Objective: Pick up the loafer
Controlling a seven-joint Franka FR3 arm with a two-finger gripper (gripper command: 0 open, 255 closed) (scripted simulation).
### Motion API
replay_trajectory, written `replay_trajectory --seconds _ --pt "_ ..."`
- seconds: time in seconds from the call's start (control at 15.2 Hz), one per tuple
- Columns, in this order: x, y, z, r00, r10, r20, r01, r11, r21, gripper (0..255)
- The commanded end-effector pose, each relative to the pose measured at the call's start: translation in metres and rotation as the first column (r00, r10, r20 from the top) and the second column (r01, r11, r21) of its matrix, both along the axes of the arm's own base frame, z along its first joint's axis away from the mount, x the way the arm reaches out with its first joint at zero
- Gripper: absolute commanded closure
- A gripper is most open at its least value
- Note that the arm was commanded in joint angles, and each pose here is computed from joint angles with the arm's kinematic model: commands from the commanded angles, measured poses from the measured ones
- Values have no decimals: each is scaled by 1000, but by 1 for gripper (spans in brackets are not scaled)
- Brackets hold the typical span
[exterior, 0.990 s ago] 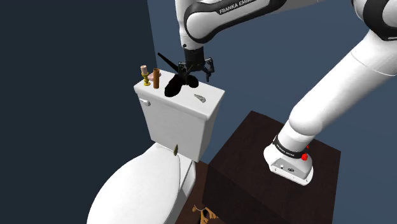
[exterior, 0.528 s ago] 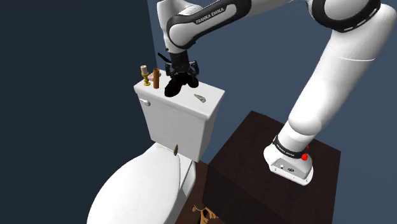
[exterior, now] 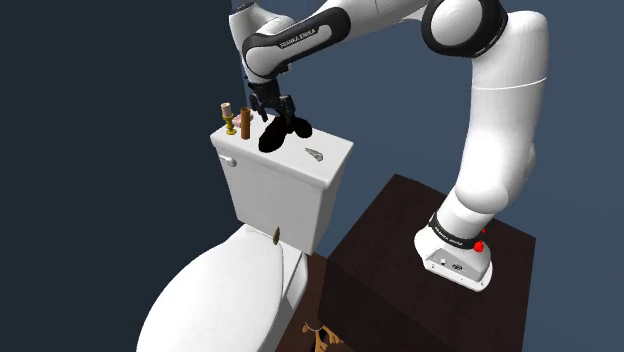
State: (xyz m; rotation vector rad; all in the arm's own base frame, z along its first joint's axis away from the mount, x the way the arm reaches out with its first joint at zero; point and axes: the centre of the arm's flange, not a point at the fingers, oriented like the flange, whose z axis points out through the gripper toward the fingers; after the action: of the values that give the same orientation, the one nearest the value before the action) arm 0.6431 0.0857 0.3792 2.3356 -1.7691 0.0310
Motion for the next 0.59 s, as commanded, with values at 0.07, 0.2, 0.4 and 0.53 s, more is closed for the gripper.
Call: replay_trajectory --seconds 0.07,0.2,0.4,0.53 --pt "34 -19 -11 994 -105 17 105 994 -37 0" --pt "43 -25 -20 991 -133 22 134 990 -46 0" --pt "43 -25 -35 991 -133 22 134 990 -46 0" --pt "43 -25 -46 991 -133 22 134 990 -46 0"
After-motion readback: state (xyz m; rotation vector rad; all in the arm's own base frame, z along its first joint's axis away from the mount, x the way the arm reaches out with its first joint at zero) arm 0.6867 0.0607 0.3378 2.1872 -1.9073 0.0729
